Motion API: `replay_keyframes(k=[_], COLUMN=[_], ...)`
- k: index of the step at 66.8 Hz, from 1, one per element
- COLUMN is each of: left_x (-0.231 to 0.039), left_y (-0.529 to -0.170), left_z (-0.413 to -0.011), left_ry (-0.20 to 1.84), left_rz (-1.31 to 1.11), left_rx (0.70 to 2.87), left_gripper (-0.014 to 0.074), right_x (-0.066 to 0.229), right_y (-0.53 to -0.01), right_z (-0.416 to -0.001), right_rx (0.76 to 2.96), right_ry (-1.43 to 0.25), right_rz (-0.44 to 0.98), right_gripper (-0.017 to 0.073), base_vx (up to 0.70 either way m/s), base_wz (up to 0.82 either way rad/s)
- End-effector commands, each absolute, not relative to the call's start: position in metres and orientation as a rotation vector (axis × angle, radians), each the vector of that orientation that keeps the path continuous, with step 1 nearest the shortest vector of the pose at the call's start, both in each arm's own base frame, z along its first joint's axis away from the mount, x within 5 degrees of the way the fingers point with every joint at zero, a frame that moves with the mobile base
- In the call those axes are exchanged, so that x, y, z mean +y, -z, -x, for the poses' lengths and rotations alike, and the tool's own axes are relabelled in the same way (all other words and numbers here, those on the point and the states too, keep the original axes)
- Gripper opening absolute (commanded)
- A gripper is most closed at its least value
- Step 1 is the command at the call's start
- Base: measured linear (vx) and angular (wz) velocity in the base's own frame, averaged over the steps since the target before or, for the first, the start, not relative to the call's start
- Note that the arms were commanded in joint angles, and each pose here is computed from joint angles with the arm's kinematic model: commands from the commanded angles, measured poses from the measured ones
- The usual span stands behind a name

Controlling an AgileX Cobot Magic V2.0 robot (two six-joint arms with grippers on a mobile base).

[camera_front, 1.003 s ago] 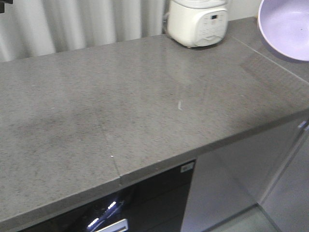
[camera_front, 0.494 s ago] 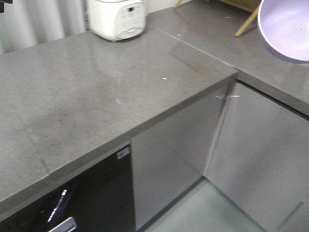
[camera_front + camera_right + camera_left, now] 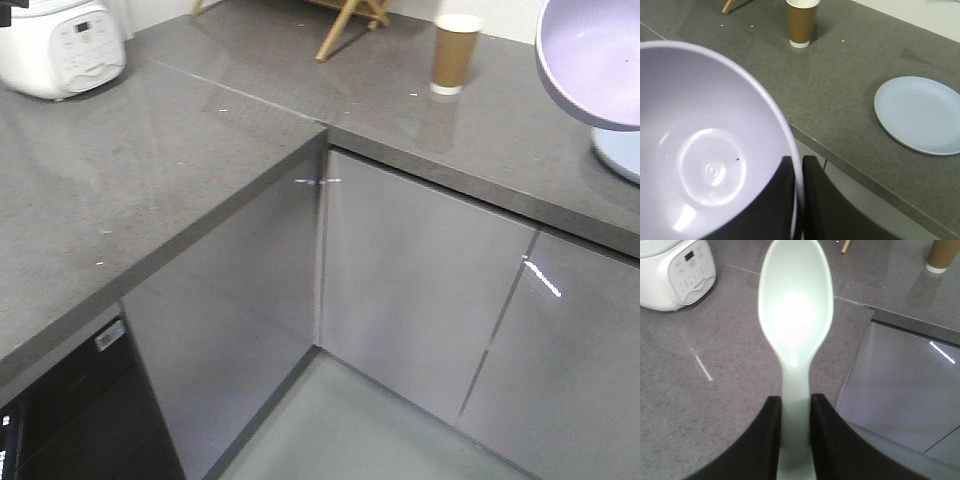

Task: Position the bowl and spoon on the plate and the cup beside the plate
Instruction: 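Drive the base to the counter with the light blue plate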

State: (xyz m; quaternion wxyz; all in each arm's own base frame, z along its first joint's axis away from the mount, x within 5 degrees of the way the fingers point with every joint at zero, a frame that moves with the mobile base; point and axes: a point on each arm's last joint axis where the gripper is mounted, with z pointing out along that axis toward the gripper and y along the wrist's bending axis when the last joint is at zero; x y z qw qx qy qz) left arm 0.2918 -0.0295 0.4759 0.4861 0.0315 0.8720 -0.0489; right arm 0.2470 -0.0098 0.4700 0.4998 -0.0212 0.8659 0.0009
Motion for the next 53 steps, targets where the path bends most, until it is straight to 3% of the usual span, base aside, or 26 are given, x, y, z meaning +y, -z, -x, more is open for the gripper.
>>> replay_keyframes(k=[1,53], left_x=[-0.0309,-0.0309], left_y=[-0.4973,-0.4973], left_z=[-0.2825,-0.2825], left_ry=[0.141,0.141], left_rz=[-0.070,-0.070], left_rx=[2.001,2.001], left_gripper=[0.0003,0.0003], right_x=[-0.0107,-0.0107], right_y=[-0.4906,-0.4906], right_z=[-0.2392,-0.2392], right_rx=[1.965,1.965], right_ry=[0.017,0.017], right_rz=[0.047,0.047], right_gripper=[-0.0010,-0.0010], base_vx=[0.00,0.06], base_wz=[-0.43,-0.49])
